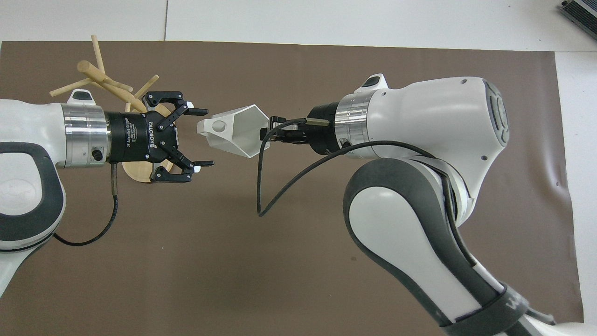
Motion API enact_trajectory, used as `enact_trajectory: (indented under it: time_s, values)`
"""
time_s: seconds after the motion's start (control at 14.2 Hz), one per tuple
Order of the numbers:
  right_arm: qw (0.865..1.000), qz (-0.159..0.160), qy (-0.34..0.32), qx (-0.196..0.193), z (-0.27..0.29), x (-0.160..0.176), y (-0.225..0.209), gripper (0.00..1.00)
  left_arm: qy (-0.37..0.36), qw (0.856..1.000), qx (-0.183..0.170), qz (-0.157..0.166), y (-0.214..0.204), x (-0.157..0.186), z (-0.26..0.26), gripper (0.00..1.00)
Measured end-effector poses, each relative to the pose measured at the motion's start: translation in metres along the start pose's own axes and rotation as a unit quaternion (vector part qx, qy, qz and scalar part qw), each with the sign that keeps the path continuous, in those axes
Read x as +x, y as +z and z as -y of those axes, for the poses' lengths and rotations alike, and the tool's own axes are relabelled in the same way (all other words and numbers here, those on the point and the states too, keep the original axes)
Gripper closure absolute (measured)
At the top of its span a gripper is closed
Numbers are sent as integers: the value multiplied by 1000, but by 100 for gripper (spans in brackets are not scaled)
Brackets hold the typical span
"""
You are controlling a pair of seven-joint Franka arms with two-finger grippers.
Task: Hang cup on rack
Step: 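Carry the mug toward the left gripper, which grasps the mug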
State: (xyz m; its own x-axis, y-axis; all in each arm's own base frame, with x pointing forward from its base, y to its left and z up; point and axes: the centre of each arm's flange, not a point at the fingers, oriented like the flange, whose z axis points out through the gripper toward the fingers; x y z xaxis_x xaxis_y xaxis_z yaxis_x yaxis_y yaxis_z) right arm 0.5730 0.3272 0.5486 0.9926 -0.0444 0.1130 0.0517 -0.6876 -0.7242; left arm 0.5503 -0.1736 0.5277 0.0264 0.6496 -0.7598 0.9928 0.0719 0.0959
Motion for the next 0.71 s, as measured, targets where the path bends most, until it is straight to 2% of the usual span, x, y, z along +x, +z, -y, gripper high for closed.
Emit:
enact_trajectory:
  time_s: [0.56, 0.71]
  values:
    - [1000, 16, -3, 0, 4, -7, 6, 96, 0, 1000, -4, -2, 6, 3, -3, 0]
    - [1000, 17, -3, 0, 4, -7, 6, 96, 13, 1000, 1, -1, 12, -3, 0, 5]
